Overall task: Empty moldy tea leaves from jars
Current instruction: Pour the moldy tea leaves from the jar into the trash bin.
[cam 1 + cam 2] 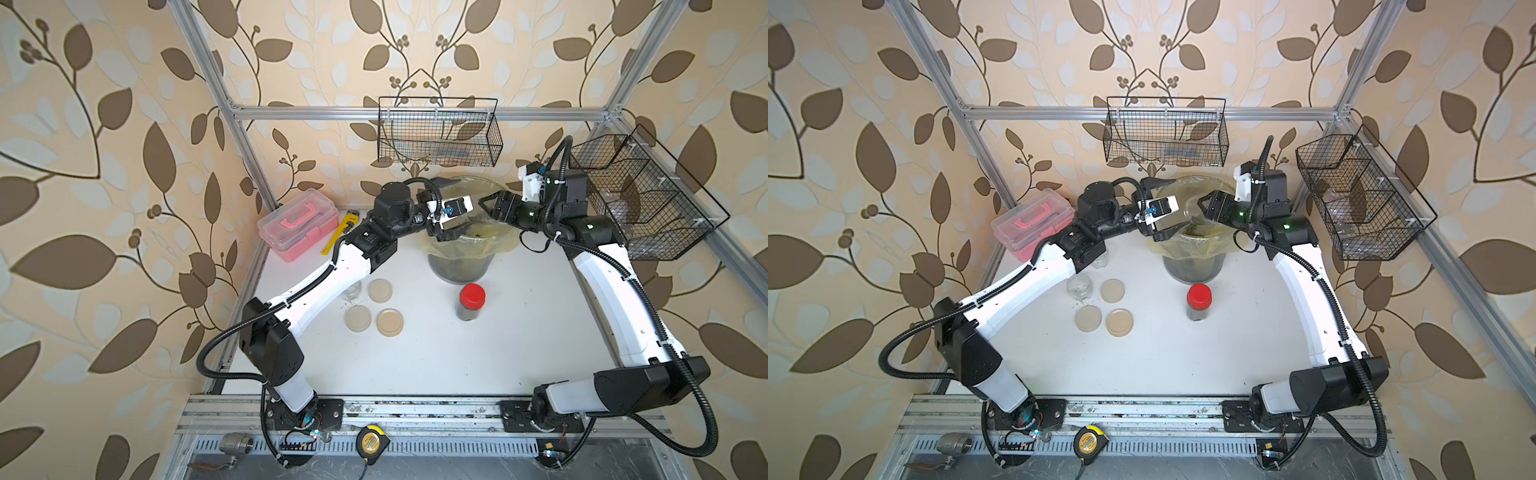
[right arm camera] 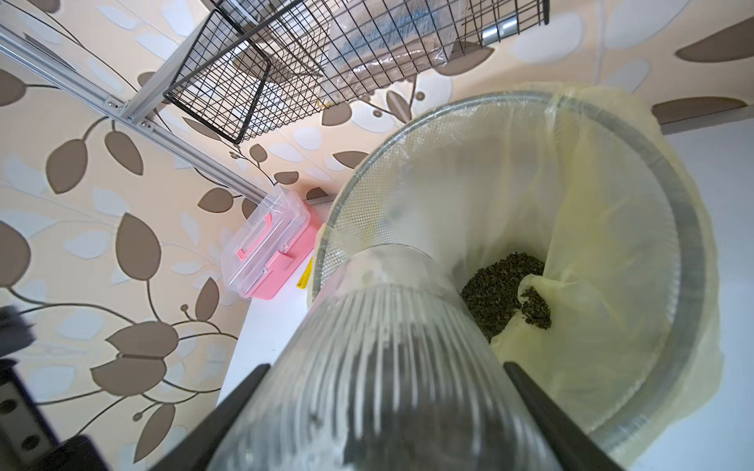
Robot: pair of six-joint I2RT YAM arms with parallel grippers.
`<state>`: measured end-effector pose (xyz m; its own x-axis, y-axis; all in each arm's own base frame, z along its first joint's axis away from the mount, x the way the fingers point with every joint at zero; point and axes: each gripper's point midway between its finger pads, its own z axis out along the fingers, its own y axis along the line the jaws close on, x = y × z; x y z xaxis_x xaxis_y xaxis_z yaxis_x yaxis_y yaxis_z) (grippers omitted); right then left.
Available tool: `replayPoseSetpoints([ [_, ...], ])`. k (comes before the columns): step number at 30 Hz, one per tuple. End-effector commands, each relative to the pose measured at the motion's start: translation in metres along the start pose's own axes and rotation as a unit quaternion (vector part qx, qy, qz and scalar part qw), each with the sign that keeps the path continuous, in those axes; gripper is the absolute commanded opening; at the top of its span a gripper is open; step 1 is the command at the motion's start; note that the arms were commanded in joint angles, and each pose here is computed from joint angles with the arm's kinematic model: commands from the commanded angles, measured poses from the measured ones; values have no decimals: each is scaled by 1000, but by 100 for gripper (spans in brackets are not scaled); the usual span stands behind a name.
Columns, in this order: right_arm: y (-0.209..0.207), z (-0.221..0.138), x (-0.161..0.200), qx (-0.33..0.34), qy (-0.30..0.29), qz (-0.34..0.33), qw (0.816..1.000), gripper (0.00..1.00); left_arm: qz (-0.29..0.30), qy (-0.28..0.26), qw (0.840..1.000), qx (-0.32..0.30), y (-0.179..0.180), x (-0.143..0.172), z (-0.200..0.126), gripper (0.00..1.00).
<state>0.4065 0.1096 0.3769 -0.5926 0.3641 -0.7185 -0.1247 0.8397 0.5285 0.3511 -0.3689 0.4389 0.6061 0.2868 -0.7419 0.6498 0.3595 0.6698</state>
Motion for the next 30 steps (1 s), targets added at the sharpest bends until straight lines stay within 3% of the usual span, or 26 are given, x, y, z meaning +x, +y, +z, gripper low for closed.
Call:
replayPoseSetpoints([
  [1,22,-17,-34,-35,-65,-21,997,3,0,-15,999,-40,13,-30,-31,99],
  [6,22,-20,-36,-30,-73,-32,996,3,-32,0,999,-42,-5,-31,-72,99],
  [9,14,-14,-31,-13,-62,-37,997,3,99,47,994,-26,-47,-28,-63,99],
  [10,10,-9,-27,-2,-50,-39,998,3,100,48,994,-1,-62,-29,-61,99],
  [14,-12,4,-11,76,-6,-72,995,3,58,52,996,52,-91,-23,-52,99],
  [17,-21,11,-8,110,6,-89,990,3,36,79,995,46,-94,-9,-54,99],
  [30,5,-1,-30,96,-36,-102,989,3,-2,91,996,24,-106,10,-82,99],
])
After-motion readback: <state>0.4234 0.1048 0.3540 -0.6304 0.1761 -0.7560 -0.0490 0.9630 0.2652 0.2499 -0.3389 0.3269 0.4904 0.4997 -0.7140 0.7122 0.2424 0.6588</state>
